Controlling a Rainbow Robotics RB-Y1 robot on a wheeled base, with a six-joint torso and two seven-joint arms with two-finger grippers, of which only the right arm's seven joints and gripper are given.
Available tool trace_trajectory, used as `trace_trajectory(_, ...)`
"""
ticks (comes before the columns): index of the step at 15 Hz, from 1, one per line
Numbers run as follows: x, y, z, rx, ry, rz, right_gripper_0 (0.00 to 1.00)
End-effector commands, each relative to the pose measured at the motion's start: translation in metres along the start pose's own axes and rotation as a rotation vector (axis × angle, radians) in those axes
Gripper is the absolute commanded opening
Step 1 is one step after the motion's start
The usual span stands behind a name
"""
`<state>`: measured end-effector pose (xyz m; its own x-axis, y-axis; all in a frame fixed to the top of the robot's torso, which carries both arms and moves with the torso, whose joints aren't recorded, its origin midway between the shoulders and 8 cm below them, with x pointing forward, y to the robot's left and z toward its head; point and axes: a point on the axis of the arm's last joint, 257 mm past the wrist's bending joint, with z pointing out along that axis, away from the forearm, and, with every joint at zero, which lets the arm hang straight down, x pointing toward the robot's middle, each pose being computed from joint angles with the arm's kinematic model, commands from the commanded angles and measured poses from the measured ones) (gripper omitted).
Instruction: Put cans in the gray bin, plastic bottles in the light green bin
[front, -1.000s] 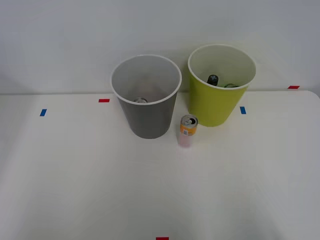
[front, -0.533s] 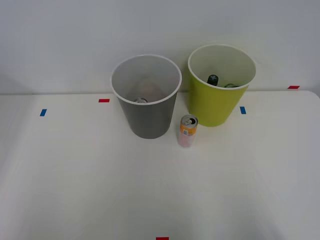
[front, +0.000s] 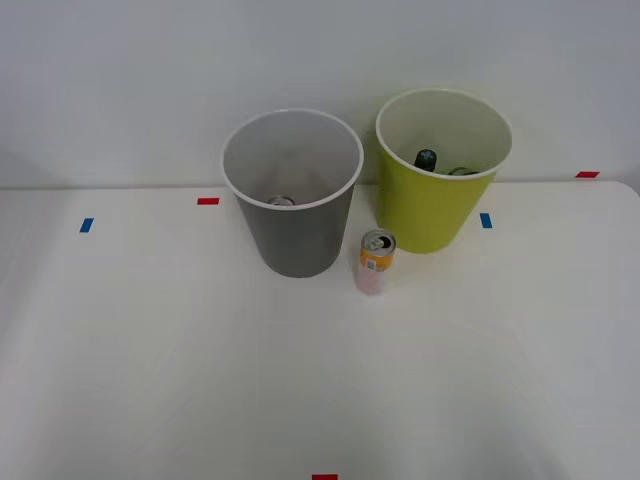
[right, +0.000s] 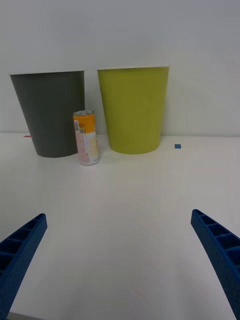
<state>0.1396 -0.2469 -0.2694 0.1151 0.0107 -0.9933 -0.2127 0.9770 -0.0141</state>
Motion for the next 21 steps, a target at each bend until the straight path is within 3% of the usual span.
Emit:
trace_trajectory(1, 0.0, 0.0, 0.0, 0.0, 0.0, 0.0, 1.0)
trace_trajectory(21, 0.0, 0.0, 0.0, 0.0, 0.0, 0.0, 1.0)
